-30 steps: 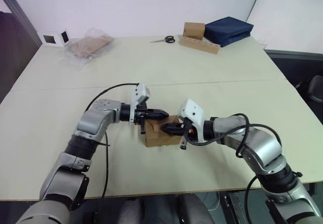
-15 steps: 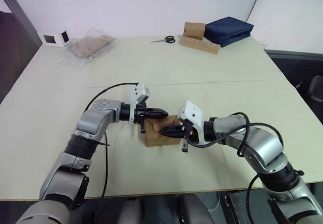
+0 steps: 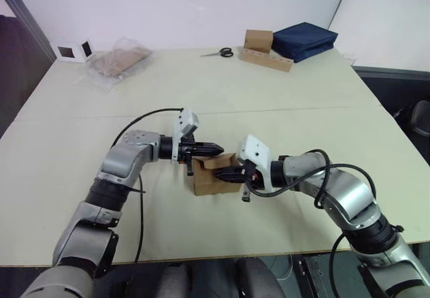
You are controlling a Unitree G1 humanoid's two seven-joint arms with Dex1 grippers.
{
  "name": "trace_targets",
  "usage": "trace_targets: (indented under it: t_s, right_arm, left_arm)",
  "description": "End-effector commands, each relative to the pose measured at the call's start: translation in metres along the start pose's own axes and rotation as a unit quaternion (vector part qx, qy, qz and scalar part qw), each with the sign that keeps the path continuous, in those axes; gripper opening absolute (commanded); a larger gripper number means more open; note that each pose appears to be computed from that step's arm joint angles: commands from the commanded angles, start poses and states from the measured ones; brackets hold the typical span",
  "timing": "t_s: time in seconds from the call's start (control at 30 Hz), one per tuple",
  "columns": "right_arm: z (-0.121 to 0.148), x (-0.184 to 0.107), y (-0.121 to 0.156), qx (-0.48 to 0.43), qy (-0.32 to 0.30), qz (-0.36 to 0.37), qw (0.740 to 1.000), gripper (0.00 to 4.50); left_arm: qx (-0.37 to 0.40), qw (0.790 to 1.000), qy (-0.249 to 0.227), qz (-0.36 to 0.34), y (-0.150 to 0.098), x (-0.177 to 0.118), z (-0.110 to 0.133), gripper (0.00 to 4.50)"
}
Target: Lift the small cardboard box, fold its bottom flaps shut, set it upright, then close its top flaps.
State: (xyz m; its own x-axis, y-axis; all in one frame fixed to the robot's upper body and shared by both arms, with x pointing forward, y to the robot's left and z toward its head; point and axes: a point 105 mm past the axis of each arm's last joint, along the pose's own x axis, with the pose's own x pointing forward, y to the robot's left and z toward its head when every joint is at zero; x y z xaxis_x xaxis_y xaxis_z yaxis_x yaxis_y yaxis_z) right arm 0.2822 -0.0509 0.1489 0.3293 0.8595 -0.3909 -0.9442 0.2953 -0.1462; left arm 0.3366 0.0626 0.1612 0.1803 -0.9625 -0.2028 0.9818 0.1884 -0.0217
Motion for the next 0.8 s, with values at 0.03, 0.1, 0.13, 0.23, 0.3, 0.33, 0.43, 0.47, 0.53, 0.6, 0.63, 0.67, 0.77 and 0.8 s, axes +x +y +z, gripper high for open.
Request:
trace_targets:
  t_s: [0.03,0.1,0.13,0.23,0.3,0.33,0.43,0.47,0.53,0.6,0.63,0.67,0.77,0.8]
  right_arm:
    - [0.011,-0.003,0.002,-0.017,-0.013,0.007,1.0,0.0]
    - [0.014,-0.006,0.006,-0.016,-0.016,0.018,1.0,0.0]
    - [0.017,-0.008,0.008,-0.014,-0.021,0.024,0.999,0.0]
    - [0.023,-0.013,0.013,-0.008,-0.031,0.036,0.999,0.0]
    - [0.026,-0.015,0.016,-0.007,-0.033,0.047,0.998,0.0]
    - [0.027,-0.016,0.019,-0.008,-0.034,0.055,0.998,0.0]
    - [0.027,-0.017,0.022,-0.01,-0.035,0.063,0.997,0.0]
    - [0.027,-0.015,0.02,-0.006,-0.036,0.056,0.998,0.0]
    - [0.026,-0.012,0.016,-0.002,-0.035,0.046,0.998,0.0]
    - [0.021,-0.008,0.012,0.001,-0.029,0.037,0.999,0.0]
    - [0.018,-0.006,0.008,-0.002,-0.023,0.03,0.999,0.0]
    - [0.015,-0.005,0.006,-0.004,-0.019,0.025,0.999,0.0]
    - [0.012,-0.003,0.001,-0.002,-0.017,0.02,1.0,0.0]
    - [0.011,-0.001,-0.001,-0.003,-0.014,0.016,1.0,0.0]
  left_arm:
    - [0.017,1.0,-0.011,-0.002,-0.003,-0.003,0.009,0.02]
    - [0.019,1.0,-0.009,-0.001,-0.003,-0.002,0.007,0.02]
    - [0.019,1.0,-0.008,-0.001,-0.003,-0.001,0.006,0.02]
    - [0.018,1.0,-0.007,-0.002,-0.004,0.0,0.004,0.02]
    - [0.017,1.0,-0.006,-0.002,-0.003,0.0,0.003,0.02]
    - [0.016,1.0,-0.006,-0.002,-0.003,0.0,0.003,0.02]
    - [0.016,1.0,-0.005,-0.003,-0.004,0.001,0.002,0.02]
    - [0.015,1.0,-0.005,-0.002,-0.004,0.001,0.002,0.02]
    - [0.015,1.0,-0.006,-0.002,-0.003,0.001,0.003,0.02]
    - [0.015,1.0,-0.007,-0.002,-0.004,0.001,0.003,0.02]
    - [0.016,1.0,-0.007,-0.002,-0.004,0.001,0.003,0.02]
    - [0.016,1.0,-0.007,-0.002,-0.004,0.001,0.003,0.02]
    - [0.016,1.0,-0.009,-0.001,-0.004,0.001,0.003,0.02]
    - [0.016,1.0,-0.01,-0.002,-0.005,0.001,0.003,0.02]
